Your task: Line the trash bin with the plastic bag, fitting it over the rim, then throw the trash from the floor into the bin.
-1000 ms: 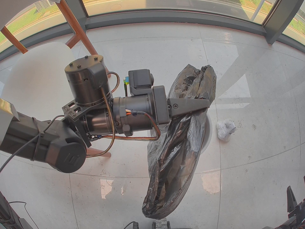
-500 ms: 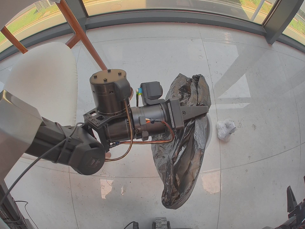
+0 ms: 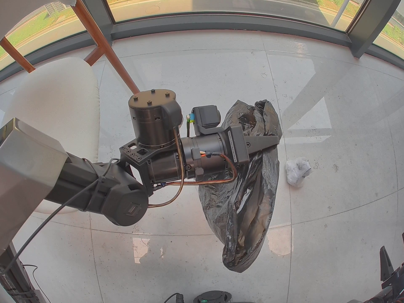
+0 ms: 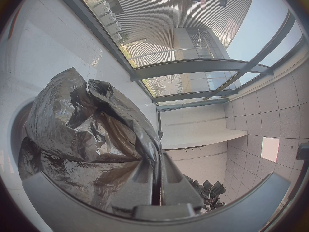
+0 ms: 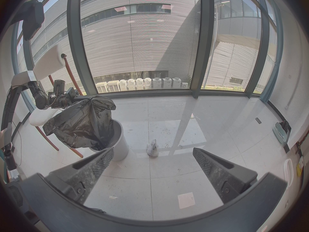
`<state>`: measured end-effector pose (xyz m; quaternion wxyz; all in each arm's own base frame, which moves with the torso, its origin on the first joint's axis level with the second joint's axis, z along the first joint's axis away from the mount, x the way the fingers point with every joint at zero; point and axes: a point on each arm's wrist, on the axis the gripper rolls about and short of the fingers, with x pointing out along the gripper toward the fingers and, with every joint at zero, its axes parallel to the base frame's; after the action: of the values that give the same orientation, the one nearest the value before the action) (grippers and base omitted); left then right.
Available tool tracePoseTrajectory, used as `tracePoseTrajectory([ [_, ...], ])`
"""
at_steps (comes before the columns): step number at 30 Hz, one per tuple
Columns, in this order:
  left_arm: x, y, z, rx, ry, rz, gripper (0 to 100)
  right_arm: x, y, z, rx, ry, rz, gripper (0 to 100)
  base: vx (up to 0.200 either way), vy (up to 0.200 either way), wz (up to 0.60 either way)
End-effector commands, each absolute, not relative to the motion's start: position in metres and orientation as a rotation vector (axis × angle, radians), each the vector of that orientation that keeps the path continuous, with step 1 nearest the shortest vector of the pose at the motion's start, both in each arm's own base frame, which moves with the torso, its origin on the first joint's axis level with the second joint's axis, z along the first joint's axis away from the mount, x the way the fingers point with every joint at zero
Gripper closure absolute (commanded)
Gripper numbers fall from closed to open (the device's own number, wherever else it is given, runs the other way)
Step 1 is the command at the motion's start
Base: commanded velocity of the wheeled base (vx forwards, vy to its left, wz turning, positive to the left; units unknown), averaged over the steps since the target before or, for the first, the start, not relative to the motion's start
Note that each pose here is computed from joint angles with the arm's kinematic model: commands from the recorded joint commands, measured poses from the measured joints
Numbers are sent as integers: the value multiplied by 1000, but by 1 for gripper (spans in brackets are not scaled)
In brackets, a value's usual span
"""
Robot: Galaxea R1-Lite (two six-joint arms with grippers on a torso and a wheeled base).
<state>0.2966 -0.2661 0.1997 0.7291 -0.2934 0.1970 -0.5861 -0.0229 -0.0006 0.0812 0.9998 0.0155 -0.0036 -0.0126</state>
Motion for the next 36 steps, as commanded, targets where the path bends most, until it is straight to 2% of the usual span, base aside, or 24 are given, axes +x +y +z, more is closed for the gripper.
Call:
tracePoseTrajectory([
  [1, 298, -267, 204, -648, 415, -1297, 100, -23, -1, 76, 31, -5, -24, 0, 0, -200, 0],
  [6, 298, -266, 211, -638, 372, -1282, 100, -23, -1, 76, 28, -5, -26, 0, 0, -200, 0],
  [9, 298, -265, 213, -620, 332, -1248, 100, -23, -1, 76, 23, -6, -28, 0, 0, 0, 0],
  [12, 300, -265, 211, -559, 268, -1179, 100, -29, 0, 109, 61, -117, -7, 0, 0, 0, 0],
  [13, 301, -265, 209, -513, 246, -1140, 100, -23, -1, 147, 98, -122, 27, 0, 0, 0, 0],
  [15, 303, -264, 206, -451, 235, -1089, 100, 1, 0, 170, 180, -23, 121, 0, 0, 0, 0],
  [18, 304, -264, 202, -378, 259, -1034, 100, 11, 3, 194, 328, 23, 273, 0, 0, 0, 0],
  [19, 303, -264, 201, -351, 281, -1015, 100, 24, 8, 200, 365, 92, 314, 0, 0, 0, 0],
  [22, 297, -258, 204, -268, 309, -986, 100, 51, 22, 202, 389, 231, 361, 0, 0, 0, 0],
  [28, 283, -232, 212, 84, 389, -920, 100, 106, 56, 227, 500, 433, 525, 0, 0, 0, 0],
  [36, 272, -219, 212, 492, 344, -995, 100, 173, 99, 228, 611, 658, 556, 0, 0, 0, 0],
])
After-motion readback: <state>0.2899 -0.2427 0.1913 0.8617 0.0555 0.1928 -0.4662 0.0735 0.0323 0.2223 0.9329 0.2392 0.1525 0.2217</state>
